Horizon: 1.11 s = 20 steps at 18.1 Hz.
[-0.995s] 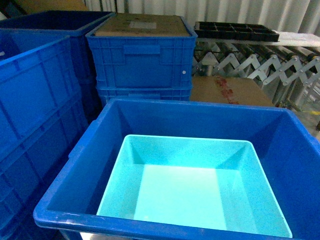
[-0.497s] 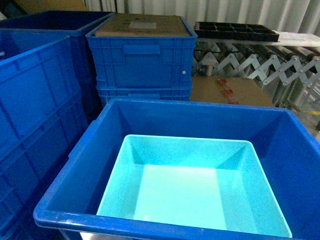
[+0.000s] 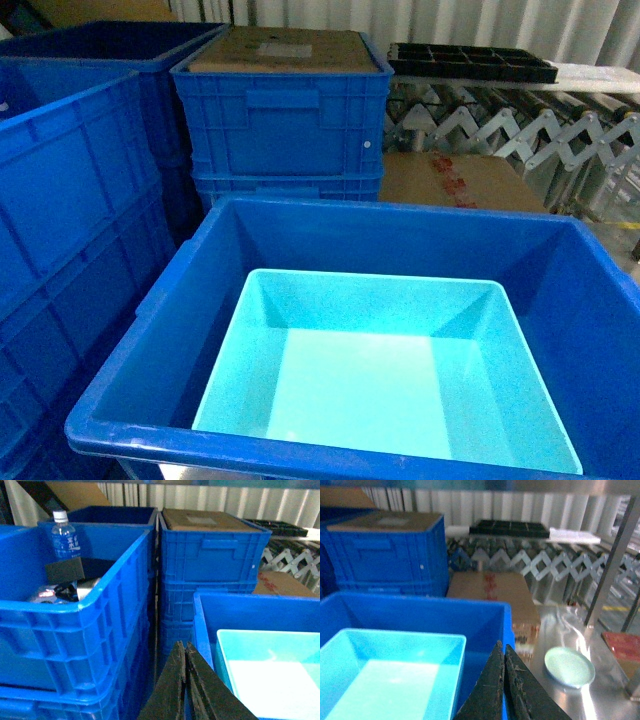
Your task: Stack blue boxes stably on right
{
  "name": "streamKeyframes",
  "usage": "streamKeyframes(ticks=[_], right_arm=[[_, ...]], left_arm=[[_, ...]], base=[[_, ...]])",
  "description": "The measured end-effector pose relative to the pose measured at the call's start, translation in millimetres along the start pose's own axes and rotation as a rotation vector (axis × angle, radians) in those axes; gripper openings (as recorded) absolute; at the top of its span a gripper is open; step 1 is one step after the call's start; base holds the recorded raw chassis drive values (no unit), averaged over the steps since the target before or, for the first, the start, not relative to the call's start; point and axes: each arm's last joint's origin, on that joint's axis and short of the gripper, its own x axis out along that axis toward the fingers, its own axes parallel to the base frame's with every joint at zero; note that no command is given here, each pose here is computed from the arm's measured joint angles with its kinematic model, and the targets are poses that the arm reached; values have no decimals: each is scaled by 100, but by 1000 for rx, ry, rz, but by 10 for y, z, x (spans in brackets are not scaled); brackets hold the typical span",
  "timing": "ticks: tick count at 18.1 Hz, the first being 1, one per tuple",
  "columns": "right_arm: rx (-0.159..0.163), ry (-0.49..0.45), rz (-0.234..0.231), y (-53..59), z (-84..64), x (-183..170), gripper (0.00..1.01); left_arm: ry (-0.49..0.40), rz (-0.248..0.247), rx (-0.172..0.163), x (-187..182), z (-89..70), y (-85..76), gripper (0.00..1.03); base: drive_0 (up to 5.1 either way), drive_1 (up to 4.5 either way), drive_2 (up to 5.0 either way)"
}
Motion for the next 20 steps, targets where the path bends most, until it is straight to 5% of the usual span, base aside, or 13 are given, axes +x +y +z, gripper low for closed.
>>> streamKeyframes(ticks=[1,2,9,10,17,20], right_arm=[[0,56,0,0,-64,-72,2],[0,-9,1,0,-10,-106,2],[0,10,0,0,-29,-105,2],[0,10,0,0,-29,-105,8],[0,10,0,0,-29,-105,100],[0,10,0,0,-29,-105,98]], left_arm=[[-15,1,0,0,14,0,2],[-6,0,0,0,6,0,2],[-9,0,0,0,9,0,2],[-9,0,0,0,8,0,9],[-9,0,1,0,8,0,100],[-9,0,1,0,8,0,98]], base=[[0,0,0],[0,0,0],[0,0,0],[0,0,0],[0,0,0],[0,0,0]])
